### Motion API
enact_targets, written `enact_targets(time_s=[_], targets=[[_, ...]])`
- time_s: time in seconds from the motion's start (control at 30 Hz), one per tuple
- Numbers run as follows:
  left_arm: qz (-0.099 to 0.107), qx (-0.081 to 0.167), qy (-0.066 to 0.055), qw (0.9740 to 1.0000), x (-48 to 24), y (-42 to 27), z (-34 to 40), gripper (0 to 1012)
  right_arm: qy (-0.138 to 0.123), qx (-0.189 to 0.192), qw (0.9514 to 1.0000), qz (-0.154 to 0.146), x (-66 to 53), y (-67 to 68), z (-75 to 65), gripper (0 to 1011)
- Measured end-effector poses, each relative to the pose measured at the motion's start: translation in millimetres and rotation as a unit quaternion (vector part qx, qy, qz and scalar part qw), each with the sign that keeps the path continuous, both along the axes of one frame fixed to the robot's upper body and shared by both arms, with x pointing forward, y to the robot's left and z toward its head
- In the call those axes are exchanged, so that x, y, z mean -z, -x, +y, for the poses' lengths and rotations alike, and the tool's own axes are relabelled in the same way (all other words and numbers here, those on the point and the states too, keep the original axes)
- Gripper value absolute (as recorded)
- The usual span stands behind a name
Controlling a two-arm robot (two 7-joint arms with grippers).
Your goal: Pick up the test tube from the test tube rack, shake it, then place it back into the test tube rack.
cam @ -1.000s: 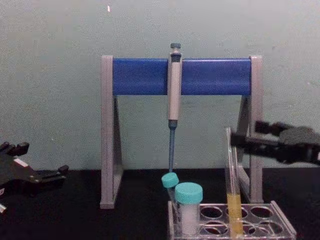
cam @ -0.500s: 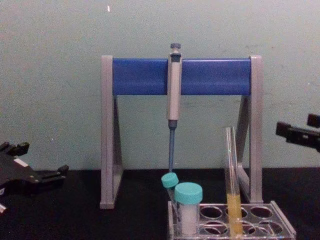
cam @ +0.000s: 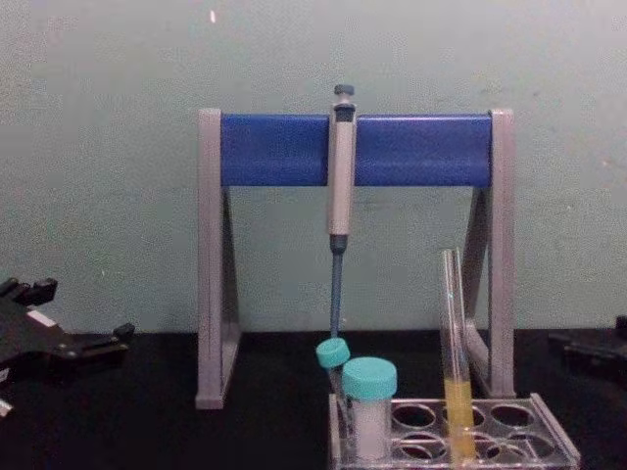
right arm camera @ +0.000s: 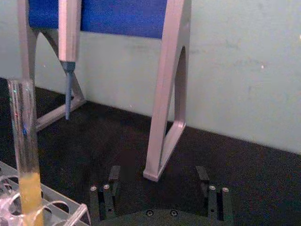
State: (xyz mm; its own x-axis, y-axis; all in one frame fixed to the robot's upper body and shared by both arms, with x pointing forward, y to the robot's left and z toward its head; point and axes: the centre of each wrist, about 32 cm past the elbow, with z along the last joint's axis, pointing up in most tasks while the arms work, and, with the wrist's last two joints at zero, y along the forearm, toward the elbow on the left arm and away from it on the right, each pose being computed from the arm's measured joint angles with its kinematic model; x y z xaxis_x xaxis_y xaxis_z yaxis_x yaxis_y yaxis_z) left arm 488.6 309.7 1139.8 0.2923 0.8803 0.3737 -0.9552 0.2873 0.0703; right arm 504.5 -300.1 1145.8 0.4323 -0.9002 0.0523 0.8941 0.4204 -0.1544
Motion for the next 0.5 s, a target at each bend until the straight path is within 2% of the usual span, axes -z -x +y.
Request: enact_targets(time_s=[0.17, 0.5], targets=[[0.000, 0.000, 0.000, 1.0000, 0.0, 0.0, 0.0, 1001, 0.001, 0.009, 0.9999, 0.006, 4.6, 0.3, 1.1, 1000], [0.000, 0.000, 0.000, 1.0000, 0.0, 0.0, 0.0, 1001, 0.002, 0.009, 0.9999, 0.007, 5.0, 0.4, 1.0, 1000]])
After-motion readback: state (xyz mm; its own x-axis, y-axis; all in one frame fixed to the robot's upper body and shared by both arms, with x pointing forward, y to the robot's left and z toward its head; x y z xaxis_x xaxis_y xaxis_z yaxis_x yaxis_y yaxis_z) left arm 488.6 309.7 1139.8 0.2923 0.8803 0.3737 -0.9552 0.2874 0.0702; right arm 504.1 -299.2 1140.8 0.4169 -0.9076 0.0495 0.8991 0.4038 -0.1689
